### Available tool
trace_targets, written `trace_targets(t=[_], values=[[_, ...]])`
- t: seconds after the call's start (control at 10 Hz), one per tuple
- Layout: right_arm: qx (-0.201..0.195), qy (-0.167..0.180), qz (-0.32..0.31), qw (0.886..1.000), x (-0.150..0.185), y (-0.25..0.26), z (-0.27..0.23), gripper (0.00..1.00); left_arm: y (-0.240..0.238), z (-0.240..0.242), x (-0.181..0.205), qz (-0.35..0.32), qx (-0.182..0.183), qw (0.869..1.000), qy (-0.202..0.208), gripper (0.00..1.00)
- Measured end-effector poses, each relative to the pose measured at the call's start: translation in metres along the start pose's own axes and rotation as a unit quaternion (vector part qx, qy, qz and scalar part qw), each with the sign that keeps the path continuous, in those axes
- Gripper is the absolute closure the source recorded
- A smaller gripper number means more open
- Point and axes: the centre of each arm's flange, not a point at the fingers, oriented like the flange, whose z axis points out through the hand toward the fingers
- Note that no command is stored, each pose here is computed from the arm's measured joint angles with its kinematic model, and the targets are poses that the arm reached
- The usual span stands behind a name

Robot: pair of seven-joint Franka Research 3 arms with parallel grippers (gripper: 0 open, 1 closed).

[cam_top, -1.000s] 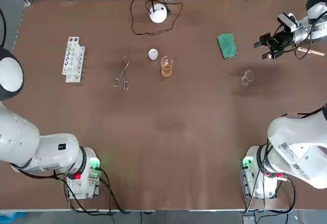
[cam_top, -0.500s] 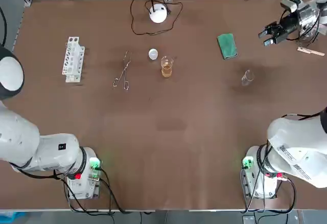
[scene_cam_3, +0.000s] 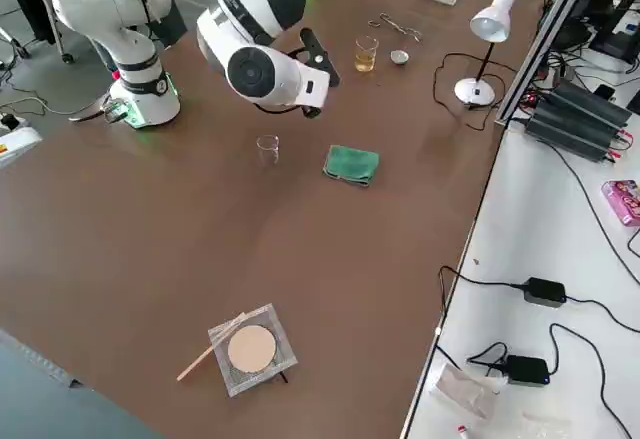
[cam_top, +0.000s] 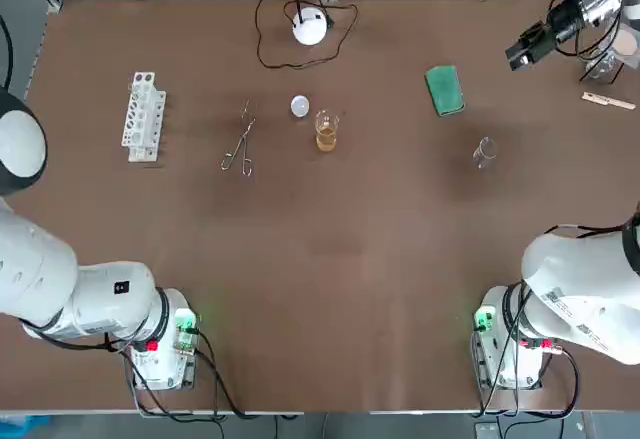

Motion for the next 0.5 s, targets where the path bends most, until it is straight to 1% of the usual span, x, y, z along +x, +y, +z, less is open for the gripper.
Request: trace_targets(t=[0.2,0.5], values=[[-0.013,-0.009,0.041,0.999,0.018,-0.002,-0.002,0.0,-0.001,0.0,0.0,-0.001,0.0,1.0,0.0,0.0],[-0.038,-0.043,0.104,0.993,0.061,-0.014,-0.002,0.0,-0.002,0.0,0.0,-0.001,0.0,1.0,0.0,0.0]])
